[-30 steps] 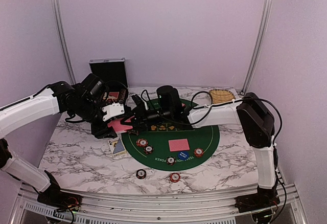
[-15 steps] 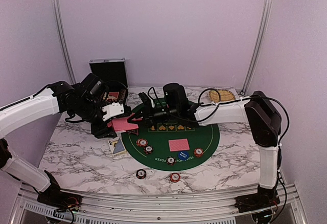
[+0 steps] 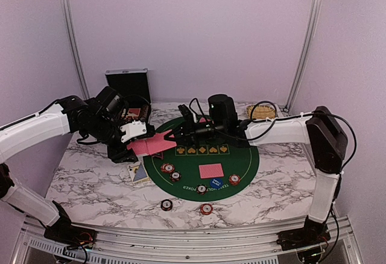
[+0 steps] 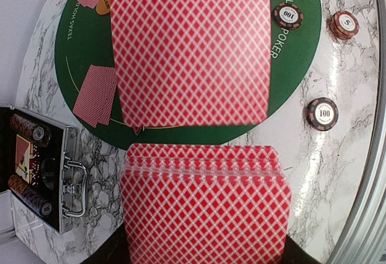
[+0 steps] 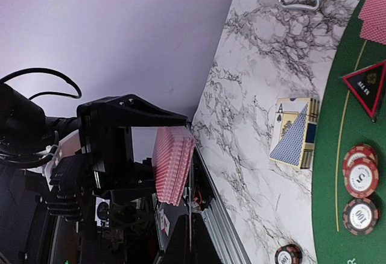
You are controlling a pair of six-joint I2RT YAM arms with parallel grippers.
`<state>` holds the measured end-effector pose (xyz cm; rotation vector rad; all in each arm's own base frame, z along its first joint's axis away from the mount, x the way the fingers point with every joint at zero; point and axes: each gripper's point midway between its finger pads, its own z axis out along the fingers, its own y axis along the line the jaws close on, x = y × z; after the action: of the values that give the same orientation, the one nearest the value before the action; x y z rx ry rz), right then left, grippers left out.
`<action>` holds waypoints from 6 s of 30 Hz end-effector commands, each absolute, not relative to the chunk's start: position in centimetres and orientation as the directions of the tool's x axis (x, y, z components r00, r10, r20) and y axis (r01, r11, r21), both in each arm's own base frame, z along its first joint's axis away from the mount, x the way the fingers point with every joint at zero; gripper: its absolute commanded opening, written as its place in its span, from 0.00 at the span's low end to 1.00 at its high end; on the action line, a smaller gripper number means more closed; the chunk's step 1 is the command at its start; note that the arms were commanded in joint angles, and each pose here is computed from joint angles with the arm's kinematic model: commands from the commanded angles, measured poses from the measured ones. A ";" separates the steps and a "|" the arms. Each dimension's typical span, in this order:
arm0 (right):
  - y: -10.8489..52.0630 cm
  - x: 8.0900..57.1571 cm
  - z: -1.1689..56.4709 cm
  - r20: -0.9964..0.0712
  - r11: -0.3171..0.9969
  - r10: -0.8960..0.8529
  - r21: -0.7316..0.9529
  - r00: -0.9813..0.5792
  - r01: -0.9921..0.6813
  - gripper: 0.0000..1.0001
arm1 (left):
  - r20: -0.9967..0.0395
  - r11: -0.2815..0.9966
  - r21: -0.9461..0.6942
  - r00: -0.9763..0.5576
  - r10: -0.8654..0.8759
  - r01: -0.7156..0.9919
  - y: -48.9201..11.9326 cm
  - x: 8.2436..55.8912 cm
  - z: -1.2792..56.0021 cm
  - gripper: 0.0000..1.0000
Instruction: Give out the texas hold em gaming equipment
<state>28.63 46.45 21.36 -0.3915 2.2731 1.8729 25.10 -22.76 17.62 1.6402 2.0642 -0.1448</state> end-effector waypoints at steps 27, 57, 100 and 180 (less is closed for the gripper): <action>29.5 32.4 7.0 -0.261 0.685 0.028 0.708 -0.965 -0.171 0.00 | -0.446 0.272 0.228 -0.148 0.883 0.935 -22.5 24.9 18.0 0.00; 24.5 34.6 6.7 -0.363 0.903 -0.081 0.368 -0.928 -0.223 0.47 | -0.448 0.269 0.223 -0.147 0.882 0.937 -22.7 24.9 18.0 0.00; 32.9 31.8 5.4 -0.373 0.814 -0.164 0.472 -0.913 -0.338 0.40 | -0.445 0.270 0.214 -0.152 0.882 0.939 -22.6 24.7 17.8 0.00; 53.9 26.8 15.4 -0.215 0.176 -0.267 0.948 -0.939 -0.267 0.61 | -0.464 0.269 0.222 -0.141 0.875 0.937 -22.9 24.8 18.6 0.00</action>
<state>25.60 56.06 17.00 -0.6109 2.3256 2.0282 24.72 -22.56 17.16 1.6527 2.0793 -0.1522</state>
